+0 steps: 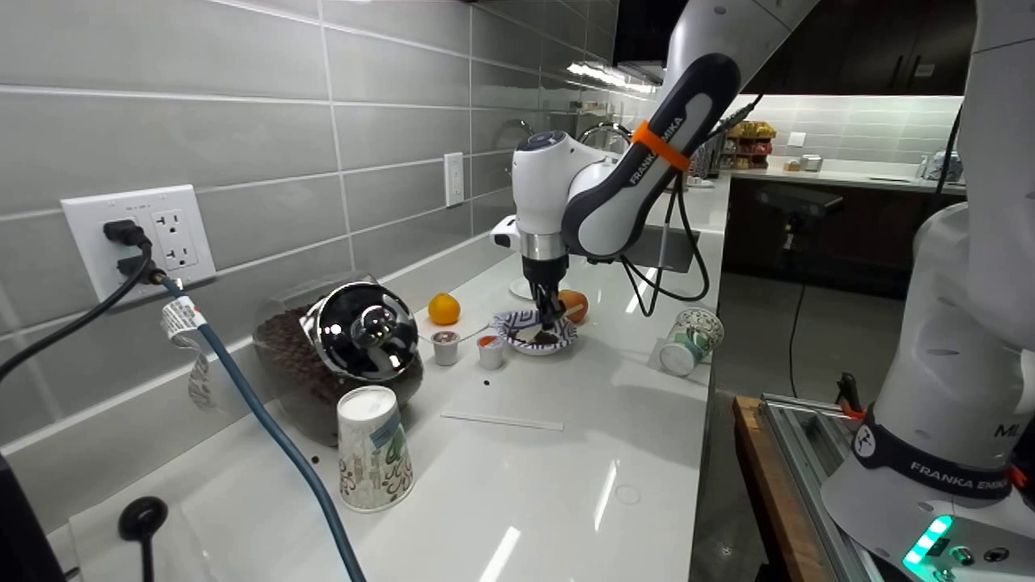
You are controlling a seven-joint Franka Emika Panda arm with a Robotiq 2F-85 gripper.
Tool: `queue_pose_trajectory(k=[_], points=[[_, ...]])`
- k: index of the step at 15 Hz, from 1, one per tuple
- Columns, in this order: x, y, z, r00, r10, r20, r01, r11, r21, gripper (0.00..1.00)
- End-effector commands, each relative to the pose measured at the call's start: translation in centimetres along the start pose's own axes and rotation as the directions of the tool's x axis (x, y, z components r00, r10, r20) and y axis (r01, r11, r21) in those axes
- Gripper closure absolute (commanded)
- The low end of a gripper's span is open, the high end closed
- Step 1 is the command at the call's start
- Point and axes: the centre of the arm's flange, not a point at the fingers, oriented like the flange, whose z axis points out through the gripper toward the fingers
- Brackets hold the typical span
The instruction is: Transfer a spoonful of contents from the bowl to the white plate
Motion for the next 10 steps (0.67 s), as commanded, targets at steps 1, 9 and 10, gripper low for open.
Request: queue_pose_trajectory(k=[1, 9, 10], points=[[0.3, -0.32, 0.16, 0.999, 0.023, -0.041, -0.023, 1.0, 0.019, 0.94], [0.39, -0.97, 0.29, 0.992, 0.058, -0.112, -0.053, 0.997, 0.05, 0.94], [0.26, -1.01, 0.32, 0.99, 0.068, -0.123, -0.061, 0.997, 0.057, 0.94]])
